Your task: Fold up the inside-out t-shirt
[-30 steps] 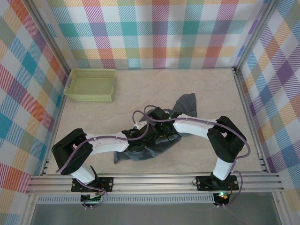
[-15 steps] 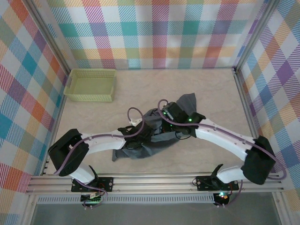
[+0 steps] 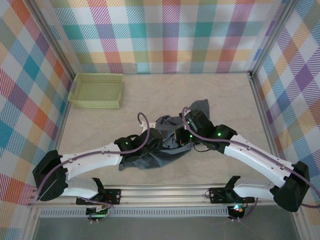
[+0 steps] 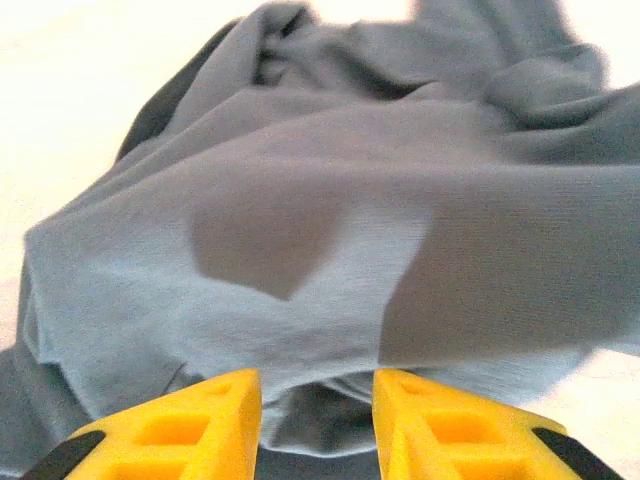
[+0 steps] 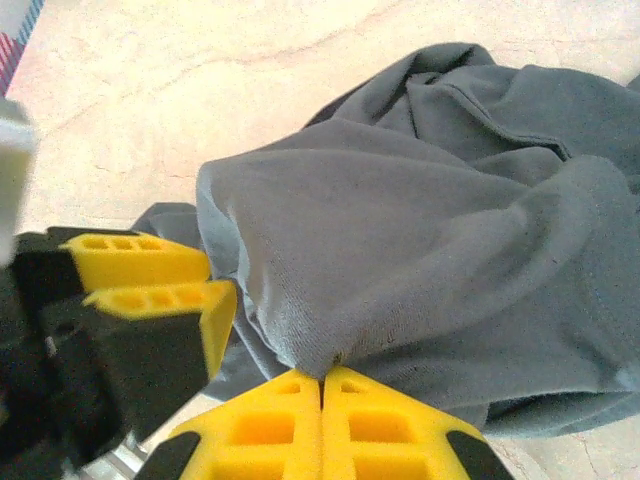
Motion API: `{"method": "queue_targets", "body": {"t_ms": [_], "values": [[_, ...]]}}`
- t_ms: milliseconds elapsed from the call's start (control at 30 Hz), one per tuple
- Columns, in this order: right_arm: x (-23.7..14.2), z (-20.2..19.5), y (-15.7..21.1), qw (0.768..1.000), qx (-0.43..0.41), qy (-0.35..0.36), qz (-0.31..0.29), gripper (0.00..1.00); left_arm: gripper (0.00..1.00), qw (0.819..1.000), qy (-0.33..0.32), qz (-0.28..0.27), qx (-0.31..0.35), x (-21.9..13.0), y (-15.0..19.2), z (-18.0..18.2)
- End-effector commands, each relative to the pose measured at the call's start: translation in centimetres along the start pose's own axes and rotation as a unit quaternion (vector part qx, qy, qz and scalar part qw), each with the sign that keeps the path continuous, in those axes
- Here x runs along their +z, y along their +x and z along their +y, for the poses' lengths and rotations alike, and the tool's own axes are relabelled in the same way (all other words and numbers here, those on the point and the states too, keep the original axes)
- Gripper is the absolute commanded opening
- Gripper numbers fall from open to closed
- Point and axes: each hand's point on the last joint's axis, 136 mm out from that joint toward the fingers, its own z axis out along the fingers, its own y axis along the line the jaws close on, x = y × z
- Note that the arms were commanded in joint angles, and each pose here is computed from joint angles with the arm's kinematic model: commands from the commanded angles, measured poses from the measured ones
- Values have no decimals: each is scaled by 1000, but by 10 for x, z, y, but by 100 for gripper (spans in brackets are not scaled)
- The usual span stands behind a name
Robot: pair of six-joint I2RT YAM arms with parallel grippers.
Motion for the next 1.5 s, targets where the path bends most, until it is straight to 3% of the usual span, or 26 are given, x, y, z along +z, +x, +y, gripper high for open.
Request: {"method": "queue_targets", "body": {"t_ms": [0, 167, 300, 533, 733, 933, 1067, 1367, 1467], "values": [[-12, 16, -15, 999, -8, -29, -17, 0, 36, 997, 13, -39, 62, -22, -17, -18], [-16, 21, -19, 999, -7, -40, -21, 0, 37, 993, 46, -30, 107, -21, -9, -50], [-19, 24, -20, 999, -4, -48, -23, 0, 47, 994, 36, -17, 103, -7, -2, -53], [-17, 28, -15, 998, 0, -67, -22, 0, 53, 998, 30, -21, 56, 18, -3, -54], [-14, 16, -10, 999, 9, -43, -22, 0, 35, 999, -7, -27, 42, 23, -8, -35], [-5, -12, -6, 999, 11, 33, -13, 0, 15, 999, -1, -31, 41, 14, -10, -30], [5, -21, -3, 998, 10, 58, -2, 0, 8, 999, 15, -26, 41, 8, -6, -31], [13, -18, -2, 999, 8, 51, 6, 0, 11, 998, 27, -25, 42, 3, 1, -24], [16, -16, 0, 999, 11, 45, 11, 0, 20, 998, 35, -25, 41, 4, 1, -27]]}}
